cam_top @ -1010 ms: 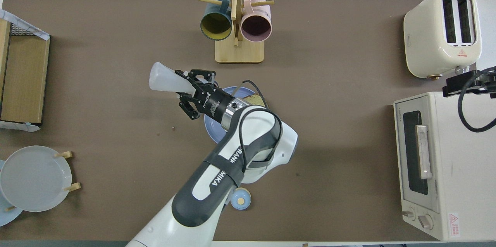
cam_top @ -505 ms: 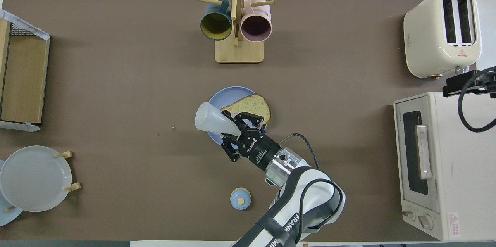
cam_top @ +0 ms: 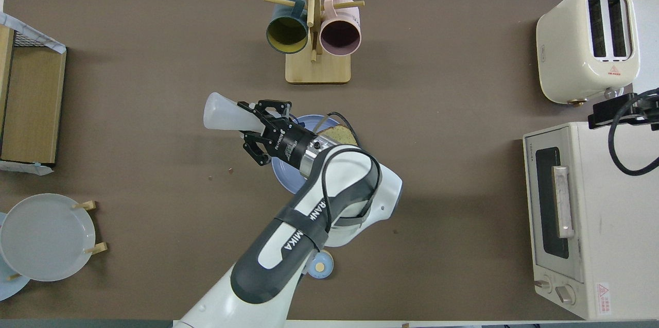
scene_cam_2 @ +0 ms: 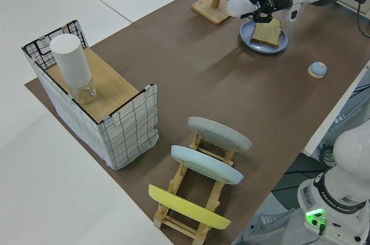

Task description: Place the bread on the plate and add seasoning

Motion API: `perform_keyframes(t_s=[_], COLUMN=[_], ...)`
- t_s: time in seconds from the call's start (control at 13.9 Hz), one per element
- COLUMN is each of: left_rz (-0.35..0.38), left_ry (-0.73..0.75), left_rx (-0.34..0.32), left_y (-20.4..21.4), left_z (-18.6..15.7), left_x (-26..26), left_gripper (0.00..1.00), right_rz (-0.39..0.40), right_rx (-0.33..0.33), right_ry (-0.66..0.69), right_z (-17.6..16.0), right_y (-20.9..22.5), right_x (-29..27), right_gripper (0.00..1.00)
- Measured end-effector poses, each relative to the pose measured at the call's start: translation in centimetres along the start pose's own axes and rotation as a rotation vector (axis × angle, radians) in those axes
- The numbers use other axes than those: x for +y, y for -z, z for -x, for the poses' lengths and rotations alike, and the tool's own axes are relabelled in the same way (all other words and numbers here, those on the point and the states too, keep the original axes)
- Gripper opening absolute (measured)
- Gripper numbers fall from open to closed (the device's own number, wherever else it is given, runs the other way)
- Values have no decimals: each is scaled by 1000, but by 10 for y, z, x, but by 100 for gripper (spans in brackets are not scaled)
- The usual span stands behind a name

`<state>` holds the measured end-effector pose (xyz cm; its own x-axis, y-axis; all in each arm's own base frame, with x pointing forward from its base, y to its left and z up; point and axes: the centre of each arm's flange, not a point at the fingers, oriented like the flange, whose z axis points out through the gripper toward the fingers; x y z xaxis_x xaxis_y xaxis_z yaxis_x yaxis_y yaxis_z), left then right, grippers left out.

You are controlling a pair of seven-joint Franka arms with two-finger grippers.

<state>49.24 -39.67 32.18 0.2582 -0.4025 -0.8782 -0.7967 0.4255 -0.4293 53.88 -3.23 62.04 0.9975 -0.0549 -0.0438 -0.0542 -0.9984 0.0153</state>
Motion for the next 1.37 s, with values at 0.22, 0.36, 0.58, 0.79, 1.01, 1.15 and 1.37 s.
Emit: perform_keyframes(t_s=[0.22,0.36,0.58,0.79,1.01,1.15,1.37], left_rz=[21,15,-6,-15,-7,31,77], left_ry=[11,9,-6,-27,15,53,115], left_rx=[-9,-5,37,86,114,140,190], left_y=[-38,-34,3,70,113,117,120], left_z=[4,2,-6,-15,-16,-7,29], left_x=[-9,-9,0,26,47,44,27], left_gripper=[44,44,44,44,44,44,44], right_rz=[0,0,0,0,0,0,0], right_rx=[0,0,0,0,0,0,0], right_ry=[0,0,0,0,0,0,0], right_z=[0,0,0,0,0,0,0], right_y=[0,0,0,0,0,0,0], right_x=[0,0,0,0,0,0,0], right_gripper=[100,100,100,100,100,100,100])
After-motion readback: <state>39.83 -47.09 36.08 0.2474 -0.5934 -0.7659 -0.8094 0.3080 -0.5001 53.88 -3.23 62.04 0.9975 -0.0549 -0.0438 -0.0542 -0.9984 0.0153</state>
